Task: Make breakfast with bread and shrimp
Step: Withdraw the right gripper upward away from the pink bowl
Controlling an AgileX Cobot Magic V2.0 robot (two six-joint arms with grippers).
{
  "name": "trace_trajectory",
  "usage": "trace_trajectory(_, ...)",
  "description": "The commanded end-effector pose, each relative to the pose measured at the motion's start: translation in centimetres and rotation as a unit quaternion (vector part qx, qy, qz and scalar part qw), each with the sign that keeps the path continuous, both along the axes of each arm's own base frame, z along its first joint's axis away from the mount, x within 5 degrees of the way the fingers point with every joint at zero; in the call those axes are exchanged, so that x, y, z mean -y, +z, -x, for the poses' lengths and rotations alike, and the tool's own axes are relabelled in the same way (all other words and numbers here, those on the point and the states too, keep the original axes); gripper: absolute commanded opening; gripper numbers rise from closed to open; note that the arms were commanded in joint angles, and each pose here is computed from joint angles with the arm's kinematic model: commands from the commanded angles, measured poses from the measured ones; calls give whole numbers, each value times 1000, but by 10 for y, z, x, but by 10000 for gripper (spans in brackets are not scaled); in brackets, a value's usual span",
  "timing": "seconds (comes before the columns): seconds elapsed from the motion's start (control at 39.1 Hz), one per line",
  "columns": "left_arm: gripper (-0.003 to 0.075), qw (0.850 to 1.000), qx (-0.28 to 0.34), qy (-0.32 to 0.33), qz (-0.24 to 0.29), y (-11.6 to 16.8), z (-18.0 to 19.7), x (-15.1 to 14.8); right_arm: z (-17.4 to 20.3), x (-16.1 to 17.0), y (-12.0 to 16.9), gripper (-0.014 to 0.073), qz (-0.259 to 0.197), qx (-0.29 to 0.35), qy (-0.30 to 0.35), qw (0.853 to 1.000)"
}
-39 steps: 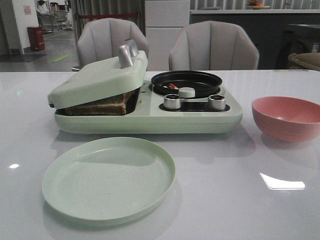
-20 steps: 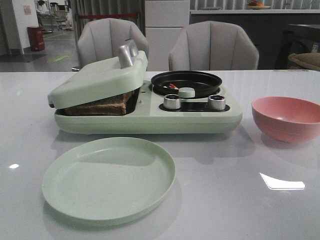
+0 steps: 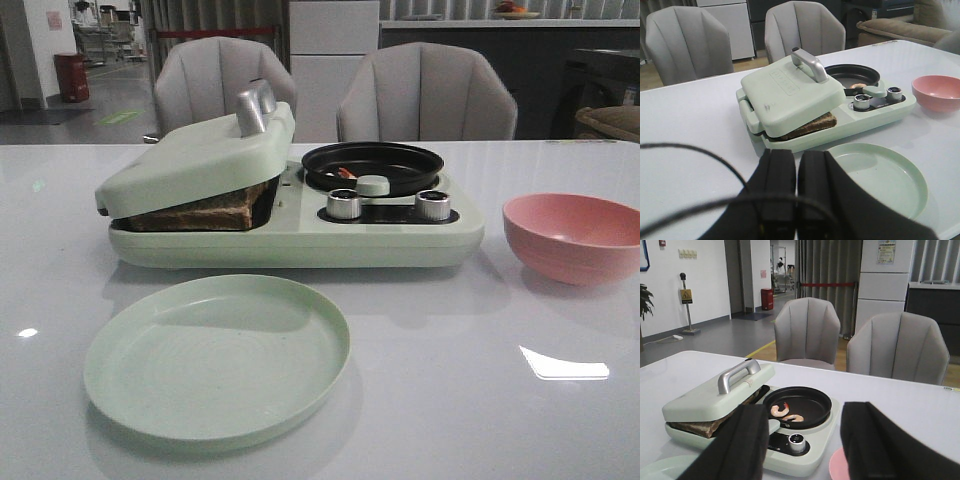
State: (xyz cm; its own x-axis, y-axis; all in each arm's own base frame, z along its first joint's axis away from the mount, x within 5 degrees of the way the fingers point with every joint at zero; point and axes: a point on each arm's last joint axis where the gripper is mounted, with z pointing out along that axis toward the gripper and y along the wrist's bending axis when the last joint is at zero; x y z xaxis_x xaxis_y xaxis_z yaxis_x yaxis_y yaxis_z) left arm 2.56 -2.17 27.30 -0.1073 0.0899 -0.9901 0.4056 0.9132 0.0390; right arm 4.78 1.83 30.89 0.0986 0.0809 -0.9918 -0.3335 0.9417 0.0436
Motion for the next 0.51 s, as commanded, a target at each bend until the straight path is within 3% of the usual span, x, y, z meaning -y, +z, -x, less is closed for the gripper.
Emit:
trace_trajectory(0.0,113,999,33,4,26,14,0,-1,9,4,-3,447,-3,48,-10,999)
trace_trajectory(0.33,113,999,33,4,26,14,0,-1,5,3,-34,430,7,16,-9,1000)
trace_trajectory(0.43,113,999,33,4,26,14,0,-1,4,2,-36,325,12,6,-6,1000)
trace_trajectory(0.49,113,999,33,4,26,14,0,-1,4,2,-37,224,13,4,-6,1000)
